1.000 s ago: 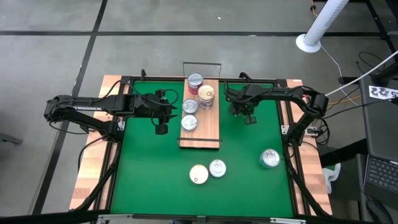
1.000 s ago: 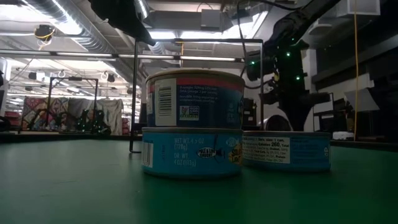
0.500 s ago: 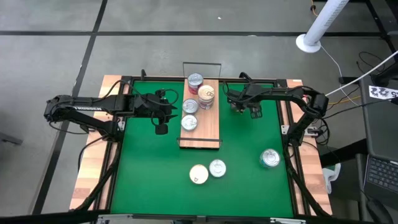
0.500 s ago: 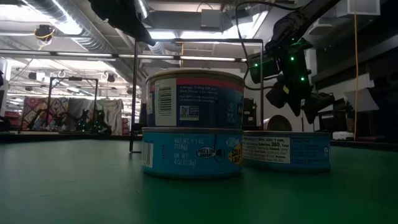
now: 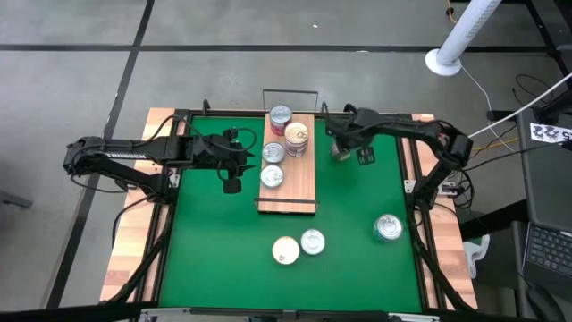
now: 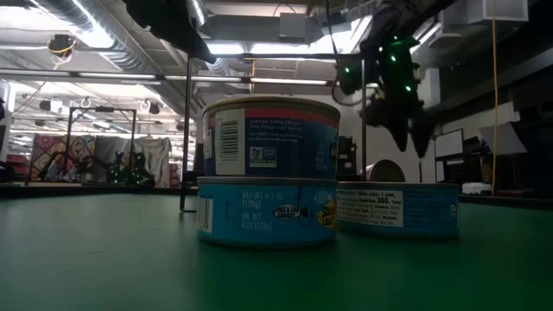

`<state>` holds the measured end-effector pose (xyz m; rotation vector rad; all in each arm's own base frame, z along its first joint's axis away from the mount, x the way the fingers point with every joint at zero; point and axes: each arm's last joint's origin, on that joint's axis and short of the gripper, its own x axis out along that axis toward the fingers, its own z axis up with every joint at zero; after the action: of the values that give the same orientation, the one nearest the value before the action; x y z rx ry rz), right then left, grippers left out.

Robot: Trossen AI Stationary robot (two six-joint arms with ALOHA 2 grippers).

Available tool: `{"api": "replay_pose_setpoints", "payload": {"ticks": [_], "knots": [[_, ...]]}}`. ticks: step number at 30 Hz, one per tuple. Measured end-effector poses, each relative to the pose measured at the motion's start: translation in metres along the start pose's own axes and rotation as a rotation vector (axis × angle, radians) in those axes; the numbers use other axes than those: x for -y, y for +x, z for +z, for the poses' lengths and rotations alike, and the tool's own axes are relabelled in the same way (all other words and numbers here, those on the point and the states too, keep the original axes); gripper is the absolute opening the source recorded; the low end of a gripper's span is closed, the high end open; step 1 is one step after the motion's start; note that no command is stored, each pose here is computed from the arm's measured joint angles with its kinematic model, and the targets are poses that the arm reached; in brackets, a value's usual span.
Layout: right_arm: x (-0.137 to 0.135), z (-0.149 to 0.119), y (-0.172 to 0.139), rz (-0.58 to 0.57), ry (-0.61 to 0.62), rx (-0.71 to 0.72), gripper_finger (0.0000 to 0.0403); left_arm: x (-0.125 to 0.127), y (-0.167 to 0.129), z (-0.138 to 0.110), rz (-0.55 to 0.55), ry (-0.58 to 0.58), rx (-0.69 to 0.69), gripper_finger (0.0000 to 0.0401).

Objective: Stack canned seafood by type on shelf
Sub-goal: Put the dark blue tuna can on the shelf

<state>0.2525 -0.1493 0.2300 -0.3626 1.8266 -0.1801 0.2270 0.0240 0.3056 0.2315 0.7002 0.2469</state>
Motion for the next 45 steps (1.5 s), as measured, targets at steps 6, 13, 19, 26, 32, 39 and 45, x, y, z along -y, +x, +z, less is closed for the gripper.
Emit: {"api": "replay_pose_setpoints", "payload": {"ticks": [6,13,19,26,32,39,45], "knots": [[0.033,-0.006,-0.014,0.157,0.116,0.240,0.0276,0.000,0.000,0.000,0.000,0.006,0.000,0.0131],[0.050,-0.015,-0.009,0.295,0.193,0.393,0.0276,0.000,0.000,0.000,0.000,0.007,-0.001,0.0131],[0.050,-0.015,-0.009,0.332,0.117,0.457,0.0276,0.000,0.000,0.000,0.000,0.008,0.000,0.0131],[0.051,-0.008,-0.005,0.304,0.046,0.550,0.0276,0.000,0.000,0.000,0.000,0.008,-0.001,0.0131],[0.047,-0.006,0.005,0.282,-0.003,0.542,0.0276,0.000,0.000,0.000,0.000,0.008,-0.001,0.0131],[0.042,-0.004,0.018,0.270,-0.009,0.530,0.0276,0.000,0.000,0.000,0.000,0.008,-0.001,0.0131],[0.039,-0.004,0.023,0.272,-0.029,0.525,0.0276,0.000,0.000,0.000,-0.001,0.008,-0.001,0.0131]]}}
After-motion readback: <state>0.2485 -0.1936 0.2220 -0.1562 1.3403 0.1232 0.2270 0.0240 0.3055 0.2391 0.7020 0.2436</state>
